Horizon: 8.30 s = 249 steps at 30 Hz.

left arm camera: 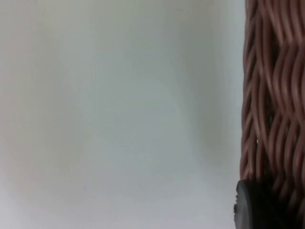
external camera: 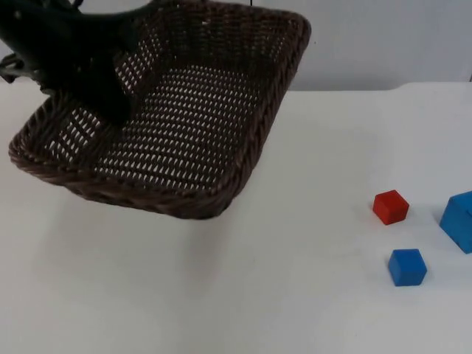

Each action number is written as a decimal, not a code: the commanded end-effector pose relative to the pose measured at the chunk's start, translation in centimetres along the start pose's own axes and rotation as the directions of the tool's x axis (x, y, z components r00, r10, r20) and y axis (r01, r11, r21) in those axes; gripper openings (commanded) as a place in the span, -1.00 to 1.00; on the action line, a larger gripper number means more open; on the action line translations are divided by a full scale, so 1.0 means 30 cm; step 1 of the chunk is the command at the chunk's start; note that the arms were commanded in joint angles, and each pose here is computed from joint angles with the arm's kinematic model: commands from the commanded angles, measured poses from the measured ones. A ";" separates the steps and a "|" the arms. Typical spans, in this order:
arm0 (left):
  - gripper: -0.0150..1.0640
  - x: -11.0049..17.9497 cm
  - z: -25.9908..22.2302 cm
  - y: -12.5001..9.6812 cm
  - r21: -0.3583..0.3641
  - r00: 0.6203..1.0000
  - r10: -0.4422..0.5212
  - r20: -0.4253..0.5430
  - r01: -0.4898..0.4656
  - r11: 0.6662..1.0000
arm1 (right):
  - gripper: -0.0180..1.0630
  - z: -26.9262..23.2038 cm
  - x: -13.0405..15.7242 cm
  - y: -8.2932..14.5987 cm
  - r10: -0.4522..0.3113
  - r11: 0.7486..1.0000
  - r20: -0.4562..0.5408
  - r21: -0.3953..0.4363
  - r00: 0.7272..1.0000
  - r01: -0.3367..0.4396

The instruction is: Pick up the basket with the left hand and place the largest block into the basket with the right hand.

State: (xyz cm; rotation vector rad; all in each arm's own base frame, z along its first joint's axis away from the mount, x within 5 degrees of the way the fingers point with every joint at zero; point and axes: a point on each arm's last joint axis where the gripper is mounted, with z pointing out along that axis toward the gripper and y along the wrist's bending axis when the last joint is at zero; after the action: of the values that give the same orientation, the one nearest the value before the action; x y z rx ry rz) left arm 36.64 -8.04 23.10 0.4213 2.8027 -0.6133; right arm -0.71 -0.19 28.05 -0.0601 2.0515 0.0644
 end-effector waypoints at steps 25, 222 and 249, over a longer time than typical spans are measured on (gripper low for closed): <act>-0.98 0.320 -0.045 -0.082 0.048 0.975 -0.219 -0.032 0.220 0.974 | 0.97 0.000 0.002 0.000 -0.001 1.000 0.004 0.008 1.000 0.001; -0.98 0.377 -0.031 -0.068 0.002 0.981 -0.192 0.000 0.192 0.981 | -0.97 0.814 -0.490 0.143 -0.136 0.991 -0.437 -0.067 0.889 0.119; -0.98 0.377 -0.031 -0.067 0.001 0.982 -0.190 0.002 0.190 0.982 | -0.97 0.790 -0.483 0.295 -0.280 0.947 -0.366 -0.255 0.888 0.194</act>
State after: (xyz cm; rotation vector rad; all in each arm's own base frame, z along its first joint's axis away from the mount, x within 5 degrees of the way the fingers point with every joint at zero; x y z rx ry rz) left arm 25.36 -6.61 20.83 0.1625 2.8886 -0.6302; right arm 26.68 9.45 29.46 -0.4456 2.4748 0.0951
